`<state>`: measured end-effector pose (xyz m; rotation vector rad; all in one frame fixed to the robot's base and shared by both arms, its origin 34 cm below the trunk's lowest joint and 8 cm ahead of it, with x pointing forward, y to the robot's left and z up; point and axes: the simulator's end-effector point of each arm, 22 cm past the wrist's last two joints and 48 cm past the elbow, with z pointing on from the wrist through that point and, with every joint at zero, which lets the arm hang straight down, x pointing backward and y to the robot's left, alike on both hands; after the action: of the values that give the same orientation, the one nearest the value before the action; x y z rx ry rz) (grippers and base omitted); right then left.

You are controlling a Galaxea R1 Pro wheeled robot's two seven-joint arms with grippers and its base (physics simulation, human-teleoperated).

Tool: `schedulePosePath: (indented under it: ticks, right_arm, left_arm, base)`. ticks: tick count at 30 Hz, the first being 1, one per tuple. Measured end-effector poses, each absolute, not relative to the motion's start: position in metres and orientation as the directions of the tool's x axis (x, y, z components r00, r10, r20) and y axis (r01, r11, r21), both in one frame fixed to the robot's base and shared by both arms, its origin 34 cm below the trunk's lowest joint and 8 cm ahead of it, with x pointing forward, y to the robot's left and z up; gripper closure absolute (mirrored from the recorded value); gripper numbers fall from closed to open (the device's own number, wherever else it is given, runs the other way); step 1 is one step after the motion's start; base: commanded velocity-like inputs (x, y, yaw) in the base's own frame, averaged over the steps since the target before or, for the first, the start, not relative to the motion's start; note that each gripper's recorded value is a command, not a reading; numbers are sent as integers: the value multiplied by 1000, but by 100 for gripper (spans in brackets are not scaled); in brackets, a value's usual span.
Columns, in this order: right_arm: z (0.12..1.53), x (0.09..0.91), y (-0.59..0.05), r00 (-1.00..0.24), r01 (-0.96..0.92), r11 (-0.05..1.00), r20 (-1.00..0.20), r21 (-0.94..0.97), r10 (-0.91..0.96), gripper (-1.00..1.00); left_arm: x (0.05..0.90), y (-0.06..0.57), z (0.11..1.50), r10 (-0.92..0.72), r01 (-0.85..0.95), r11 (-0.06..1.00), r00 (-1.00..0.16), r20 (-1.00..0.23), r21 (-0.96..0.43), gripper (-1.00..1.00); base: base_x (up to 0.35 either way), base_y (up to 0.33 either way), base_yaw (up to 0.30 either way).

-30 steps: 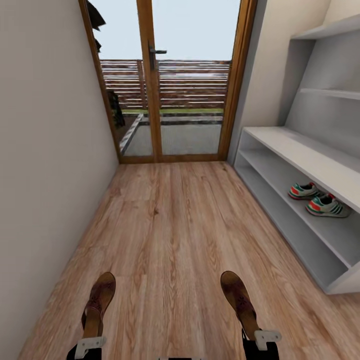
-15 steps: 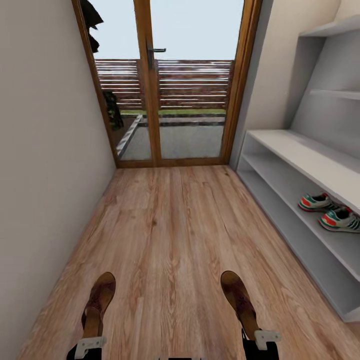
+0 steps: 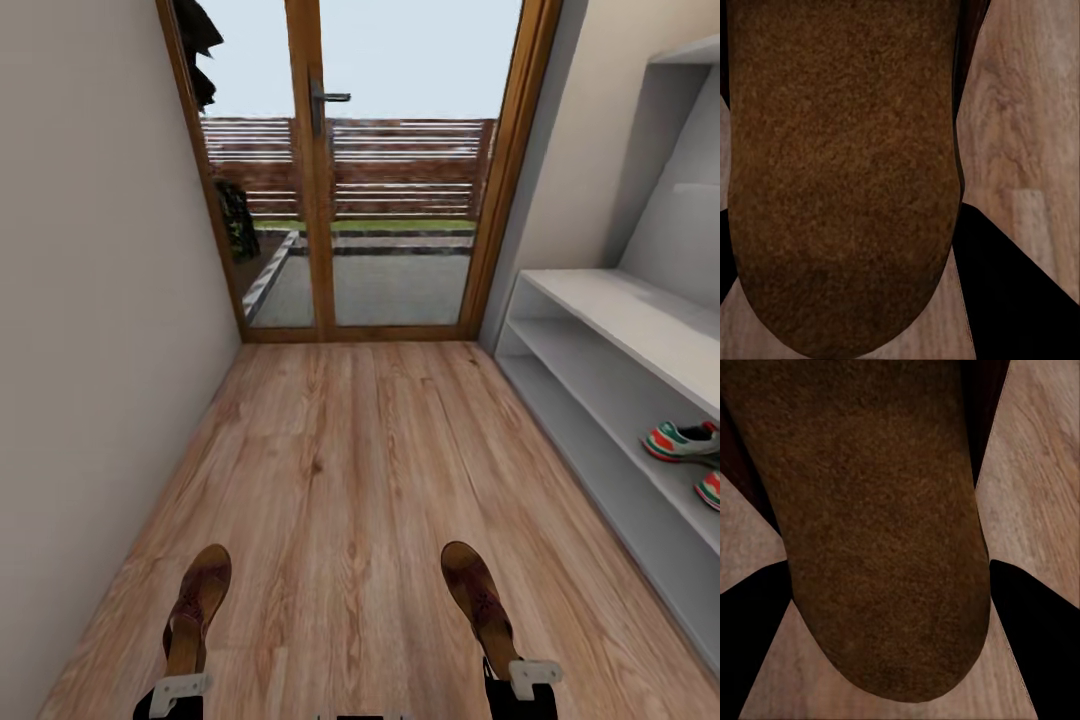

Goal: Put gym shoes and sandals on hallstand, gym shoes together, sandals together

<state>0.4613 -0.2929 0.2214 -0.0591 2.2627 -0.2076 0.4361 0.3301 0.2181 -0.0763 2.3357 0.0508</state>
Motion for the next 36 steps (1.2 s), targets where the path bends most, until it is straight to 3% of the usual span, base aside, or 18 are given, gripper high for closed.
schedulePosePath:
  ticks: [36]
  right_arm:
    - [221, 461, -294, -645, 31, 985, -756, -170, -110, 100]
  left_arm:
    - [436, 331, 218, -40, -72, 997, -692, -721, 15, 100]
  base:
    - [338, 61, -4]
